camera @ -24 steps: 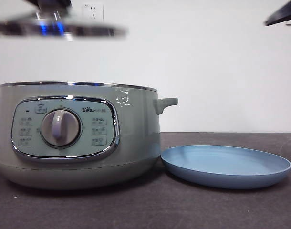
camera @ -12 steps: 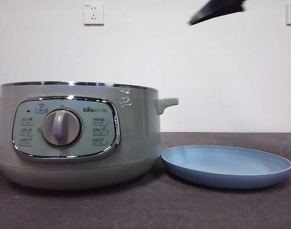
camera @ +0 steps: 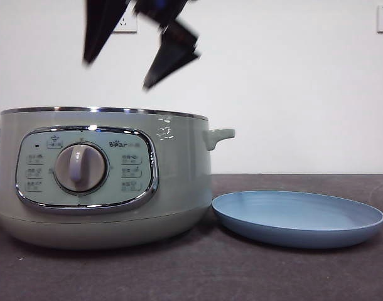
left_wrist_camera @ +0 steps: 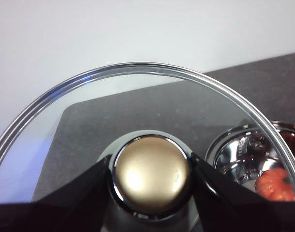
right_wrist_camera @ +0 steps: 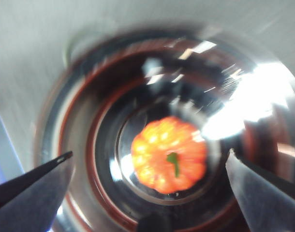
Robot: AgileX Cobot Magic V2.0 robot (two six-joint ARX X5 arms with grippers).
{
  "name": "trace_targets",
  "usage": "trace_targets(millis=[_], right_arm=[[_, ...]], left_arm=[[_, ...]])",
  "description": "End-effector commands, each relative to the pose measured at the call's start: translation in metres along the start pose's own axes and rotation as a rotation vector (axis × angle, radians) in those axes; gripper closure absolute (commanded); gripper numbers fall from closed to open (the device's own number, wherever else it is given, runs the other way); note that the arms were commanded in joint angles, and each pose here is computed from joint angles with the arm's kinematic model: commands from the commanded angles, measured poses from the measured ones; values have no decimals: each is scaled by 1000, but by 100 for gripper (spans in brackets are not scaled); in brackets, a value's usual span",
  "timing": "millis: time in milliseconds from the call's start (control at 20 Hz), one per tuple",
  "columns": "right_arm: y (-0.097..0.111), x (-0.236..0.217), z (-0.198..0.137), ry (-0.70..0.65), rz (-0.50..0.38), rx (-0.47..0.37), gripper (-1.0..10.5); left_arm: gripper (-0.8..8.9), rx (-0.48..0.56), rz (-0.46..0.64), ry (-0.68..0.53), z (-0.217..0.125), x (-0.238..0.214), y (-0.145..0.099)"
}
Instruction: Take the pumpkin out from the steamer,put the pumpkin in the blue plate,close the lid
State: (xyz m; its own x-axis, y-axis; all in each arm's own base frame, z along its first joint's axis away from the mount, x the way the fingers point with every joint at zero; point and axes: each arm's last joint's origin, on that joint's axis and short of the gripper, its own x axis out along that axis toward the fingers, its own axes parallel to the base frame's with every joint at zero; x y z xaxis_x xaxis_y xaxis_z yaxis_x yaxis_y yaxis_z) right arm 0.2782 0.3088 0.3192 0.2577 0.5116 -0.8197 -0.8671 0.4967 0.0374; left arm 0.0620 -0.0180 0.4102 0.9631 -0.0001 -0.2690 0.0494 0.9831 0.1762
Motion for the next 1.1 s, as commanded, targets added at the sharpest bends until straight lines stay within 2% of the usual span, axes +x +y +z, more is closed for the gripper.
trace_targets(millis=[50, 100, 350, 450, 600, 650, 800, 950, 1100], right_arm=[[5, 32, -2, 70, -68, -67, 218], [4, 42, -3, 85, -84, -76, 218], [-2, 81, -12, 158, -59, -74, 222], [-2, 94, -15, 169, -11, -74, 224], [-4, 108, -18, 184, -5, -70, 241], [-5, 109, -18, 185, -11, -70, 361], [-4, 109, -19, 189, -11, -68, 976], [-4, 102, -14, 163, -15, -72, 956], [0, 54, 2, 56, -37, -84, 956]], left_arm=[[821, -30, 9, -62, 6, -6, 3], [821, -30, 9, -62, 6, -6, 3], [822, -28, 8, -59, 6, -5, 3], [821, -28, 8, -58, 6, -5, 3], [821, -25, 8, -52, 5, -5, 3], [821, -22, 7, -47, 5, -5, 3], [821, -13, 6, -29, 3, -5, 3], [821, -10, 5, -23, 2, -5, 3], [821, -9, 3, -19, 3, -4, 2]])
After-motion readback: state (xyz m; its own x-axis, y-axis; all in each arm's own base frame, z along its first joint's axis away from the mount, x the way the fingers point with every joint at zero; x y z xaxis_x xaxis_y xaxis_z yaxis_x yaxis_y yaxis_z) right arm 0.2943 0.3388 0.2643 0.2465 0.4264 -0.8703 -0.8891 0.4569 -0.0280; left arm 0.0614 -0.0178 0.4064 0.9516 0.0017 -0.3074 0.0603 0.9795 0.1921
